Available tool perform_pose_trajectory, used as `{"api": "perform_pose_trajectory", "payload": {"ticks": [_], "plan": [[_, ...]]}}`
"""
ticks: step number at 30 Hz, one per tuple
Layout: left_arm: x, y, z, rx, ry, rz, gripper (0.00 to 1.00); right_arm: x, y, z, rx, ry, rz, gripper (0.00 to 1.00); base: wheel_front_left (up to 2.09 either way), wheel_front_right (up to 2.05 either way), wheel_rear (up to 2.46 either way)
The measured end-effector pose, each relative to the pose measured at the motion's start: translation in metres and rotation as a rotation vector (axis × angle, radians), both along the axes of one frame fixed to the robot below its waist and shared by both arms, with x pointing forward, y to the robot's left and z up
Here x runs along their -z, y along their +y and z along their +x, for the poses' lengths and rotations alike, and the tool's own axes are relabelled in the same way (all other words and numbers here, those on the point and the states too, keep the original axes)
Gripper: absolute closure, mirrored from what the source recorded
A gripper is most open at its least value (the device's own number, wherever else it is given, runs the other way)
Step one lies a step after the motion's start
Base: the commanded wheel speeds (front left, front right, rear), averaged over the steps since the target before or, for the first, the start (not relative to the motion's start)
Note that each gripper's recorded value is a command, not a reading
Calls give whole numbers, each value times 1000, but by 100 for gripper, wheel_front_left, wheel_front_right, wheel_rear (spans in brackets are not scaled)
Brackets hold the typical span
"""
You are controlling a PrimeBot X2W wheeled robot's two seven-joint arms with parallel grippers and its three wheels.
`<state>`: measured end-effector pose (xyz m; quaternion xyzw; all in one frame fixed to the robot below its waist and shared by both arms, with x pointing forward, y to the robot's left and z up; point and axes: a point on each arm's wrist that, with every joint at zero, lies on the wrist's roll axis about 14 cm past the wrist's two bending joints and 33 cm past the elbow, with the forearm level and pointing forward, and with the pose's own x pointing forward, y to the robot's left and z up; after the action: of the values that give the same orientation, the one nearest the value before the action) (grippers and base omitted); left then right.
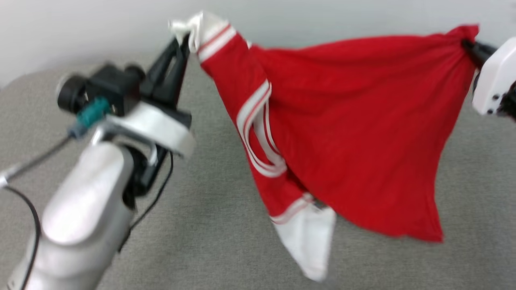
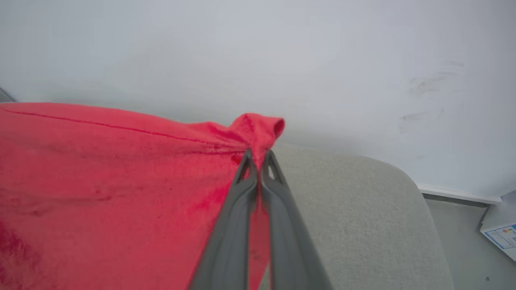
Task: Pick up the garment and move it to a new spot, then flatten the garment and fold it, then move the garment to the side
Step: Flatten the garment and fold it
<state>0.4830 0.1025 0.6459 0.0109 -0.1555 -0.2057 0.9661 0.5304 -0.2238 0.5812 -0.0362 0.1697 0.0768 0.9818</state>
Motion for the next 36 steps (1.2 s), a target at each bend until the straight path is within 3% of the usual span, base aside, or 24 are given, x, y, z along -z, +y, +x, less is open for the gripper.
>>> {"api": "perform_pose_trajectory", "payload": {"ticks": [3, 9, 14, 21, 29, 36], "plan": [[-30, -6, 11, 20, -52, 23, 100, -25, -13, 1, 40, -61, 11, 100, 0, 0, 0], [-47, -9, 48, 24, -17, 63, 100, -59, -17, 18, 69, -140, 42, 100, 0, 0, 0], [-55, -7, 91, 5, 11, 95, 100, -84, -18, 47, 83, -220, 48, 100, 0, 0, 0], [-77, 5, 152, -65, -67, 121, 100, -109, -19, 95, 95, -357, 51, 100, 0, 0, 0], [-92, 20, 204, -142, -184, 89, 100, -120, -20, 142, 81, -501, 9, 100, 0, 0, 0], [-48, 26, 244, -156, -145, 66, 100, -66, -13, 179, 59, -463, 14, 100, 0, 0, 0]]}}
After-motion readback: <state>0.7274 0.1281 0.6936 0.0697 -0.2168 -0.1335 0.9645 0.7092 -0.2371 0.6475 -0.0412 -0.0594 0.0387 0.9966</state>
